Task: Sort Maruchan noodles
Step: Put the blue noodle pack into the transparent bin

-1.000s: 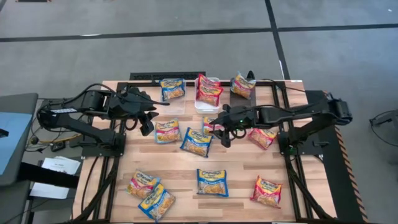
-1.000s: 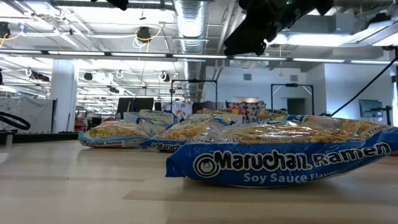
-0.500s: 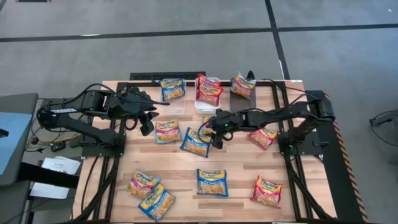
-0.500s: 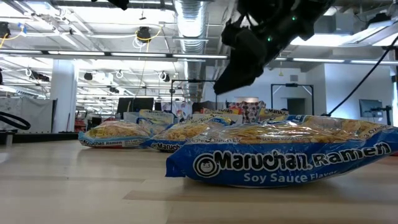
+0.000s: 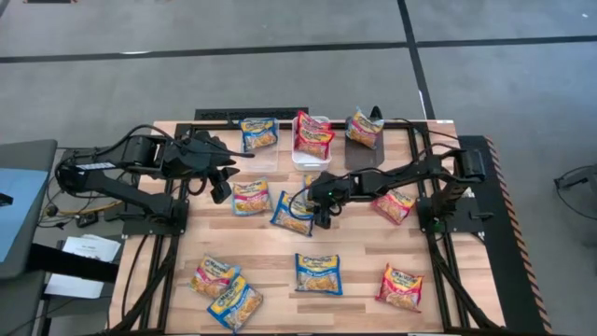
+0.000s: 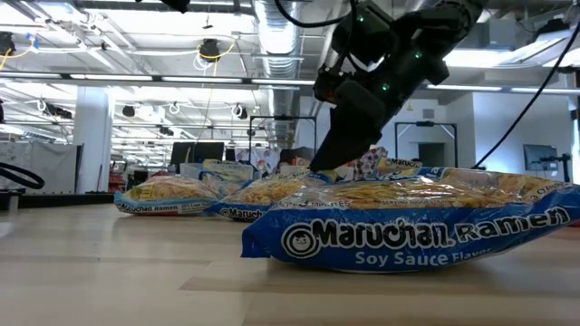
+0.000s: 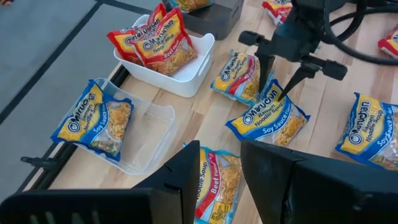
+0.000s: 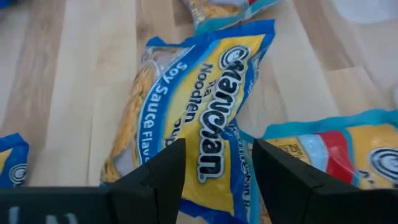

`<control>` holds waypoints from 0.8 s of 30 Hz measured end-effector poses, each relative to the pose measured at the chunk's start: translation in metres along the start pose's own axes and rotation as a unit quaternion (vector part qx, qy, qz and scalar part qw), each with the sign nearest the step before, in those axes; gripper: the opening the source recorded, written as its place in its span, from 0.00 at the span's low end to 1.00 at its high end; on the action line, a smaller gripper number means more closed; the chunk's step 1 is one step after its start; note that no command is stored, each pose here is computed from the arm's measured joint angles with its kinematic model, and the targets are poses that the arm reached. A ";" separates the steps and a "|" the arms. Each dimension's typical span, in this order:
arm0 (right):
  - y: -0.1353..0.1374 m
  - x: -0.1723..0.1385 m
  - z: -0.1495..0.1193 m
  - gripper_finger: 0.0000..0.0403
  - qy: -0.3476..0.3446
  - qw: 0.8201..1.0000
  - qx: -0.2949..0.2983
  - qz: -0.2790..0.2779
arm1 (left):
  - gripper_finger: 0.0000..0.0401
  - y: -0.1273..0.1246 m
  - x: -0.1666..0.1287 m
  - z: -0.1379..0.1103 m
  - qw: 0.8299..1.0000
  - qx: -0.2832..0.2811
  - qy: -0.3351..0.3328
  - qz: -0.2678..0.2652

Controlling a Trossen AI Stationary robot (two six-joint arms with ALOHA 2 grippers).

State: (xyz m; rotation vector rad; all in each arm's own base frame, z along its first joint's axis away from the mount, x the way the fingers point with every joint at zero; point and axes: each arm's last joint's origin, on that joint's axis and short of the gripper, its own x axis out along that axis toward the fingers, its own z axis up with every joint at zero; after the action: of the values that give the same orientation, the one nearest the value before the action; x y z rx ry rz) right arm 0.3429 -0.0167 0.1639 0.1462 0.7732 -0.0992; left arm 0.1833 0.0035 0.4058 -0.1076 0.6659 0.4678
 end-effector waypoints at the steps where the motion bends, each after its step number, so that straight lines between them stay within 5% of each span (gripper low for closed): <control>1: 0.000 0.001 -0.001 0.52 0.004 1.000 0.000 0.000 | 0.27 0.000 0.000 0.000 1.000 0.000 0.000 0.000; 24: -0.005 0.000 -0.001 0.52 0.011 0.997 0.071 0.022 | 0.27 0.000 0.000 0.000 1.000 0.000 0.000 0.001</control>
State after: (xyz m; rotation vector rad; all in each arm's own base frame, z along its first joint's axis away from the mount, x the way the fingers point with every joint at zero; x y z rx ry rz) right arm 0.3419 -0.0213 0.1629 0.2988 0.7840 -0.1102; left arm 0.1833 0.0036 0.4058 -0.1063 0.6654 0.4702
